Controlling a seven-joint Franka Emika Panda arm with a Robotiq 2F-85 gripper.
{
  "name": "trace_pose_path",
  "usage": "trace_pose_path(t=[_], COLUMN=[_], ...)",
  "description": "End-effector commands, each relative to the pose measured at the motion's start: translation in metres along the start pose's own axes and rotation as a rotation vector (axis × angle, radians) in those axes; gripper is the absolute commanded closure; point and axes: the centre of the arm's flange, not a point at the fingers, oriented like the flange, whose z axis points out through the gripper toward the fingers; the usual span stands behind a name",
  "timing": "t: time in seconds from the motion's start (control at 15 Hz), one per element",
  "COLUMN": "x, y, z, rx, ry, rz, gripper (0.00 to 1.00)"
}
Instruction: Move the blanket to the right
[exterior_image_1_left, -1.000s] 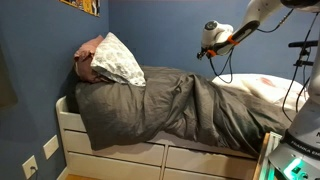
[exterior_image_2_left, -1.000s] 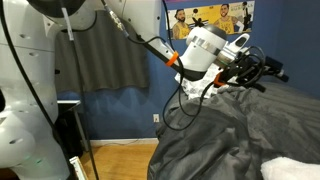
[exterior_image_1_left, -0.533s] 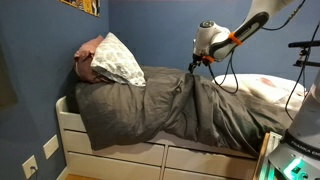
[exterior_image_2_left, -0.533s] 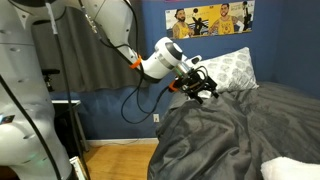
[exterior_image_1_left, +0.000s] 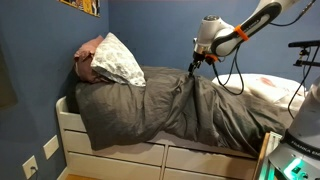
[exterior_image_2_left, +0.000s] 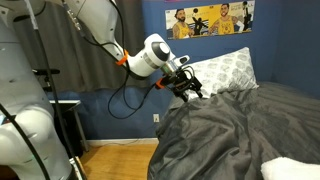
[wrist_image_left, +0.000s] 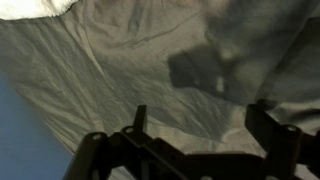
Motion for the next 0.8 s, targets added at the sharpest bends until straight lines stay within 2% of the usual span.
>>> trace_pose_path(t=[0.0,0.07,0.33,0.53,0.73], x=[0.0,-0.002,-0.025,-0.043,-0.063], y=[-0.029,-0.049,-0.165,-0.246,-0.306], z=[0.0,0.0,0.007,0.03,0.058], rx=[0.129,0.162,0.256,0.252,0.218], ry=[-0.057,-0.073,-0.092,-0.107,-0.122], rz=[-0.071,-0.112,-0.323,-0.516,-0.706], gripper=[0.0,0.0,0.0,0.0,0.0])
